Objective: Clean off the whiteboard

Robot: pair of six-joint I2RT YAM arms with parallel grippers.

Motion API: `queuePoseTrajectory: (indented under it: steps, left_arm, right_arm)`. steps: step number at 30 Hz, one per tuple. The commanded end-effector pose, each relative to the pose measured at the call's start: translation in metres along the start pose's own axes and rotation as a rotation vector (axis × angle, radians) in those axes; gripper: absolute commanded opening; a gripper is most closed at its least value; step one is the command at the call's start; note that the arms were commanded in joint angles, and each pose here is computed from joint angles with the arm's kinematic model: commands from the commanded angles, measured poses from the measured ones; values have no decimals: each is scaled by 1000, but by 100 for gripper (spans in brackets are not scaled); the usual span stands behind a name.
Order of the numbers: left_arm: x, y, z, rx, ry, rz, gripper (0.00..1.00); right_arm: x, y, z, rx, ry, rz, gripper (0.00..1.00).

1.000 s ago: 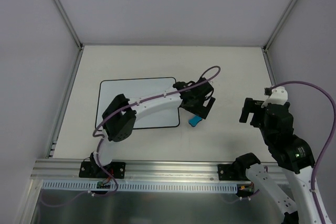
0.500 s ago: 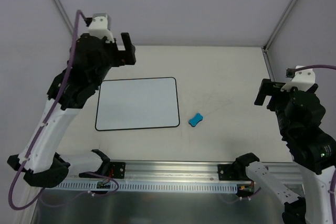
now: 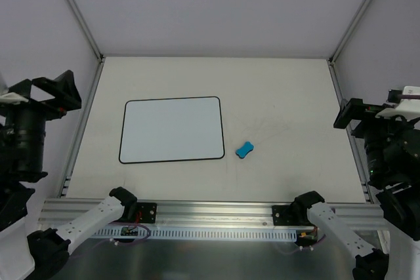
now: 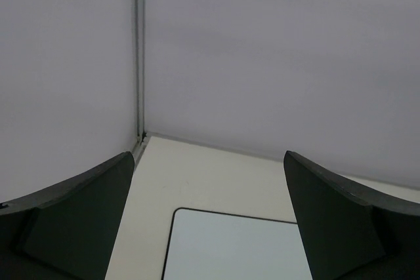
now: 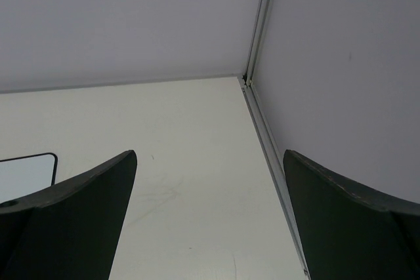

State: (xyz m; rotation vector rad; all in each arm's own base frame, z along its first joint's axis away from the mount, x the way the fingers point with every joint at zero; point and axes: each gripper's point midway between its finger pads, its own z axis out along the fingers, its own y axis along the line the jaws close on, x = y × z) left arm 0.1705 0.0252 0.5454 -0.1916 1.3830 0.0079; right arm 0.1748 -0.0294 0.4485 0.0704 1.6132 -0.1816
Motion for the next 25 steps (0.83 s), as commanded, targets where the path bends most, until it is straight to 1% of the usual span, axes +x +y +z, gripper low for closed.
queuePoseTrajectory:
  steps: [1,6,11,21,25]
  left_arm:
    - [-12,23,-15,-51,-39,38,99]
    - [-21,43,-33,-73,-80,53,99]
    - [-29,52,-42,-82,-105,52,99]
    - [-29,56,-44,-95,-105,55,99]
    - [-22,55,-42,-101,-91,57,99]
  right_arm:
    - [-38,-14,-16,13,-140,23,99]
    - [-41,-20,-25,13,-169,17,99]
    - [-42,-18,-31,-12,-186,41,99]
    - [-39,-10,-29,-49,-182,63,99]
    - [-41,-6,-25,-59,-179,58,99]
